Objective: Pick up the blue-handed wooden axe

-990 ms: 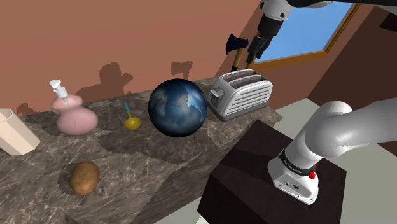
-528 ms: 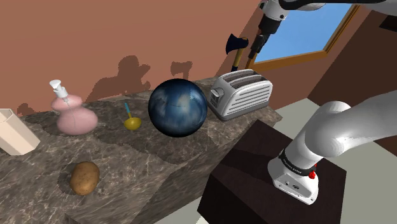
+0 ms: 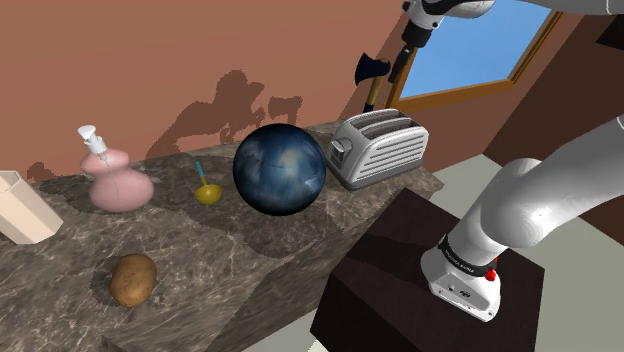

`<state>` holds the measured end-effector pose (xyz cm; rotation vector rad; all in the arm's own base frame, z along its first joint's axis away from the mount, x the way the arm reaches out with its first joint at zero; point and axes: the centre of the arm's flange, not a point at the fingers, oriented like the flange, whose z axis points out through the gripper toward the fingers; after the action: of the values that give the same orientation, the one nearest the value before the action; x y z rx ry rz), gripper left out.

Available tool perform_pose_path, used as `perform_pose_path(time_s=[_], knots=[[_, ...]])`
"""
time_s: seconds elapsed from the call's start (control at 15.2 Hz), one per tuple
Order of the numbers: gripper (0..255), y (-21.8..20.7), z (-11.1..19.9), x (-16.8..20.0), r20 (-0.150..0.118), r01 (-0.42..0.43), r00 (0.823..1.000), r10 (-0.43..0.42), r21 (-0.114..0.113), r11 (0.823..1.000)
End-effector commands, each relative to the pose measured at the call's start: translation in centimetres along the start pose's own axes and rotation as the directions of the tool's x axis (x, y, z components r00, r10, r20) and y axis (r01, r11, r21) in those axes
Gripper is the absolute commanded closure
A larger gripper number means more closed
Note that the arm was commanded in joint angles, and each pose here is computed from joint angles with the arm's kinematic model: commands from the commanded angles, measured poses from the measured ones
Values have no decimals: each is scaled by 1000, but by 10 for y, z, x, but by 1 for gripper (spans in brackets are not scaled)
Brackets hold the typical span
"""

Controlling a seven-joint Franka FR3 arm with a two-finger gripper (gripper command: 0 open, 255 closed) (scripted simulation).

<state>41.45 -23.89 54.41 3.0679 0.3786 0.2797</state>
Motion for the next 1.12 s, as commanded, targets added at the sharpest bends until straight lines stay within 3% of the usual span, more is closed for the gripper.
perform_pose_path(time_s=[0.0,0.73,1.06], knots=[[0,26,7,5,-12,35,999,-36,-13,999],[0,148,24,56,-70,209,974,-214,-80,975],[0,149,45,54,-72,213,973,-219,-82,974]])
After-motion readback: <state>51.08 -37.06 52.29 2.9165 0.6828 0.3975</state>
